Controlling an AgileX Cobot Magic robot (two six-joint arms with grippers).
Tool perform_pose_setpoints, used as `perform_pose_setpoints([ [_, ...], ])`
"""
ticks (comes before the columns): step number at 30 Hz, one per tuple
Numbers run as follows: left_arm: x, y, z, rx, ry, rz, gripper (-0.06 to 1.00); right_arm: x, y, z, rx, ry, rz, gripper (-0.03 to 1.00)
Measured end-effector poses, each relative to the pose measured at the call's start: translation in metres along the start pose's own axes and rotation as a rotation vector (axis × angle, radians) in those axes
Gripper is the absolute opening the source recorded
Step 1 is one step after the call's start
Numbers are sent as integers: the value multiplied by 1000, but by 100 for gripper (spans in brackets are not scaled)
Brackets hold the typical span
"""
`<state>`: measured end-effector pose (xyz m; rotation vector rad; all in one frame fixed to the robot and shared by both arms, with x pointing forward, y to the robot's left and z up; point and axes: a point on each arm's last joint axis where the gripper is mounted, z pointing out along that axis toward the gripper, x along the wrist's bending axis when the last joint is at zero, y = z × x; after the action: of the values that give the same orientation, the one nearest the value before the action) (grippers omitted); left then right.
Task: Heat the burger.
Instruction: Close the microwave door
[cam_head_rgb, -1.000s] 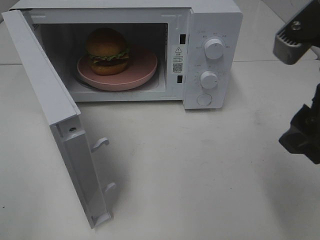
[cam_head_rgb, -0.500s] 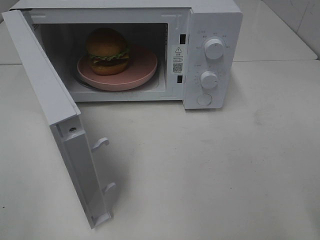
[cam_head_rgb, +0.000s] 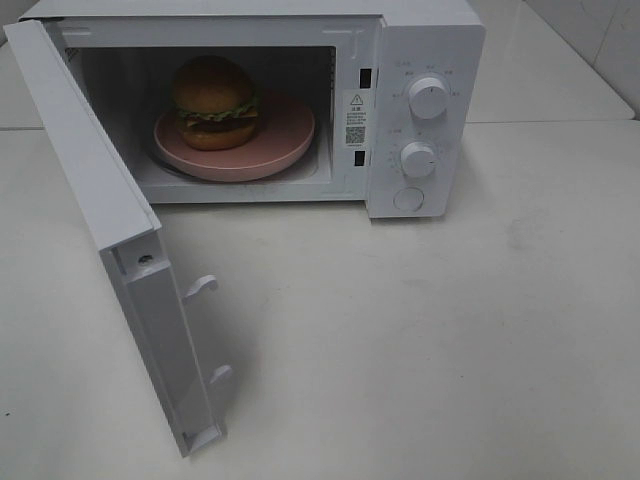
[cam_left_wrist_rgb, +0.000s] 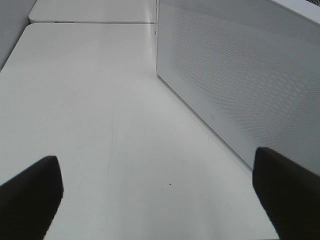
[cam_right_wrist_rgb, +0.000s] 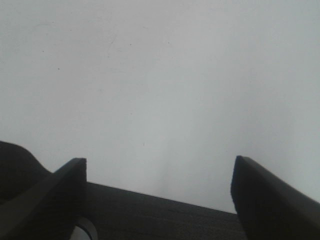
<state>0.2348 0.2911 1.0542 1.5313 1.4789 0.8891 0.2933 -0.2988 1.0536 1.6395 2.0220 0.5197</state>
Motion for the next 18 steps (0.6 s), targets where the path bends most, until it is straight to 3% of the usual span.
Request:
perform_pose_setpoints([
  [11,0,0,0,0,0,0,97,-3,-28,-13,-180,-32,151,77],
  [13,0,0,0,0,0,0,97,-3,-37,-20,-264,-54,196,77],
  [18,0,0,0,0,0,0,97,-2,-47,-28,-350,-63,211,77],
])
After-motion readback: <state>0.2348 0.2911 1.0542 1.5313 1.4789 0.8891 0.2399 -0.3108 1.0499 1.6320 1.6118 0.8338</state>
